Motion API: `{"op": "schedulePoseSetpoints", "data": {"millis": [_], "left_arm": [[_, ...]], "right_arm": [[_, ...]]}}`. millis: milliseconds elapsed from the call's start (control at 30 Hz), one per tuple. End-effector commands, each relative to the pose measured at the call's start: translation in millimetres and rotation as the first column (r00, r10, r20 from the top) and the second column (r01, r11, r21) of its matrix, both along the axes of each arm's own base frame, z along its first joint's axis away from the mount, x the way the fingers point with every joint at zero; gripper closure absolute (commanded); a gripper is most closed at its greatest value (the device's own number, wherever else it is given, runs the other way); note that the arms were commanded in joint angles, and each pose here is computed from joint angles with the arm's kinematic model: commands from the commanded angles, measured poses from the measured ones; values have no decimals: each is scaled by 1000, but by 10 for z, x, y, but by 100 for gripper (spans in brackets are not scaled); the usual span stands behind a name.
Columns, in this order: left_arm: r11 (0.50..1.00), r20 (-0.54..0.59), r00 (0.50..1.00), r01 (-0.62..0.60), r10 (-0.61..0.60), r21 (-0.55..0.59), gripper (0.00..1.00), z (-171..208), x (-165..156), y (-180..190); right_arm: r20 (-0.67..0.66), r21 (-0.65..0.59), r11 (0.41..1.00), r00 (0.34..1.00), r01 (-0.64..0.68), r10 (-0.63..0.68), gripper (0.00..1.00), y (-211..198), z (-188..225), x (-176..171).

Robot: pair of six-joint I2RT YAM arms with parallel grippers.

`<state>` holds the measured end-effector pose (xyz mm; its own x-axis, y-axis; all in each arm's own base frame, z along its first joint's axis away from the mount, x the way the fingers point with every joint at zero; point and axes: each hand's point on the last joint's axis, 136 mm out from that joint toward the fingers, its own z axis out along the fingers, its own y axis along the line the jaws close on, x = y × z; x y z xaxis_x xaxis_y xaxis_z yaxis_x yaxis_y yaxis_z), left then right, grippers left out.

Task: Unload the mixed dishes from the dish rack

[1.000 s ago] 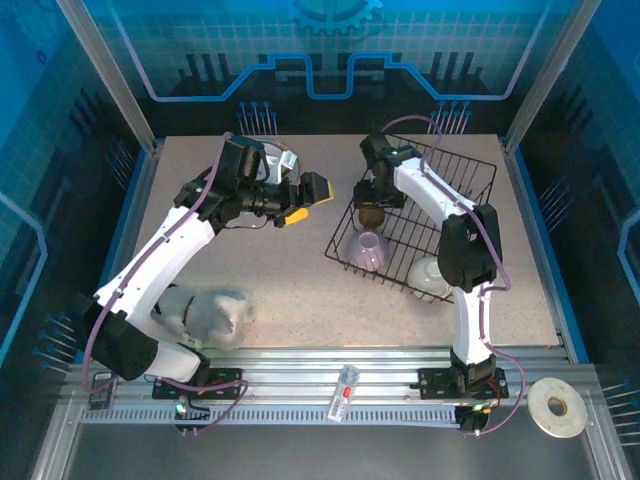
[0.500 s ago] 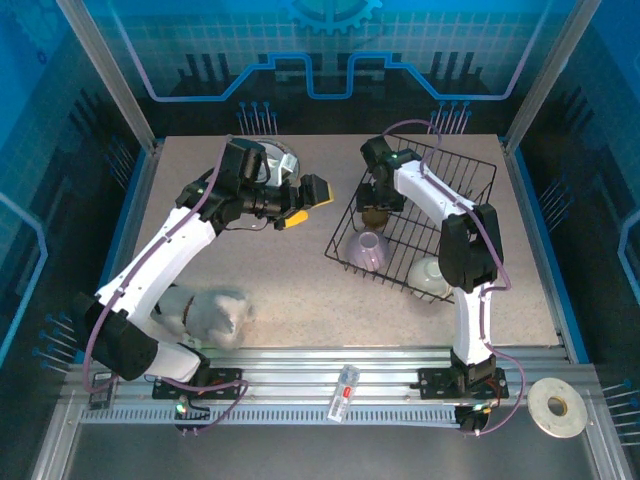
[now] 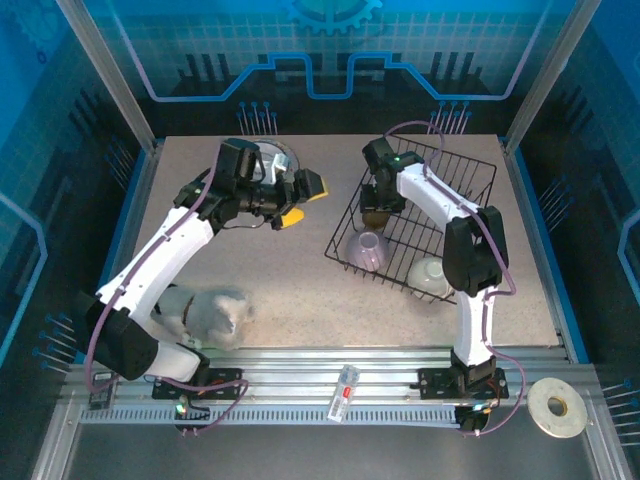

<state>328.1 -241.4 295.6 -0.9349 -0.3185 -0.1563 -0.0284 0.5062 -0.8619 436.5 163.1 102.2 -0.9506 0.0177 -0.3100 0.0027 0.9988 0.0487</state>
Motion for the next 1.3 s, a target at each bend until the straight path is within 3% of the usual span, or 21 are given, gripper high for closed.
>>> {"op": "schedulePoseSetpoints", "data": {"millis": [0,167,400,700,1267], "left_arm": [[993,-26,999,-44,42,-108,1,108,38,94],[986,-35,999,-27,22,-167,1,57,44,73],[995,-3,1000,30,-30,-99,1,-19,-15,11],[993,3,998,60,-60,-101,1,-105,41,-96],[992,14,997,81,-80,-99,1,-210,119,-163]], "right_arm": [[48,33,999,999,10,-11,56,-53,233,-4],[70,66,998,997,10,-15,59,-50,349,-26],[83,166,986,996,30,-44,64,-35,486,-70],[91,289,956,992,54,-83,65,-62,674,-138],[64,414,906,990,89,-127,66,-43,791,-307]]}}
